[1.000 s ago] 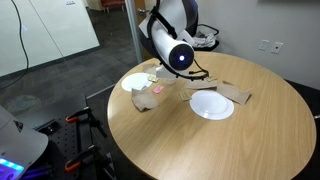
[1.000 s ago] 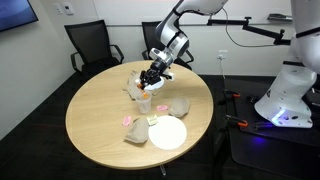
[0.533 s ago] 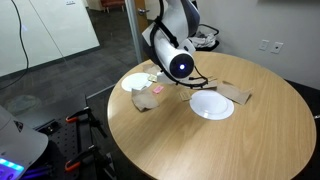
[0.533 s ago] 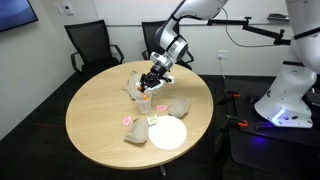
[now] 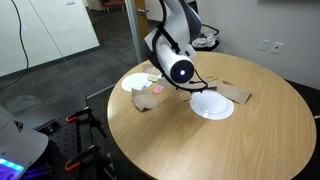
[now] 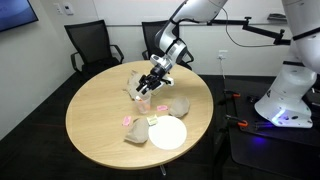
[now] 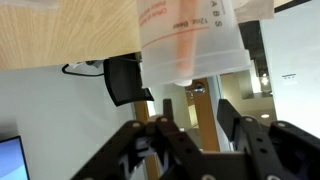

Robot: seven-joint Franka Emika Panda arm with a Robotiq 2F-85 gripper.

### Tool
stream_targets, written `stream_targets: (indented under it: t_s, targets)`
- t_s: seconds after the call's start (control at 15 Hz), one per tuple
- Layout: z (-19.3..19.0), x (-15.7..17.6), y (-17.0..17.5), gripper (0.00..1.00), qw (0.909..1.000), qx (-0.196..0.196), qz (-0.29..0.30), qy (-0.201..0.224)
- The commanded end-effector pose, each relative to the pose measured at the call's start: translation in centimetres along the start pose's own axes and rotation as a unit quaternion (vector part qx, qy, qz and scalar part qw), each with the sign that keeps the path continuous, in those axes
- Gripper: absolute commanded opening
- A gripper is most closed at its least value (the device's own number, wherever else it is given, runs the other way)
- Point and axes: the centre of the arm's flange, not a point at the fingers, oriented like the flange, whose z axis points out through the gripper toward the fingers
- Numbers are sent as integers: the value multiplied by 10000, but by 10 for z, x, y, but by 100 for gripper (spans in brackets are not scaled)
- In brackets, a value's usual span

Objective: Put the marker in the cup

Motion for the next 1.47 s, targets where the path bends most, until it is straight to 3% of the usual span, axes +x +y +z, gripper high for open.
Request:
stream_targets:
  t_s: [0.0,0.13,0.2,0.8,1.07,1.4]
  targets:
    - [3,6,1,83,9999,-48,-88,133]
    - [0,18,-9,99,9995,-32,-237,206]
    - [-2,28,-15,100,9990,-15,-374,242]
    - [-29,135,-84,100,9907,294,-1215,539]
    - [-45,190,-128,100,9862,397,-1378,826]
    - [-59,229,-157,100,9838,457,-1389,1032]
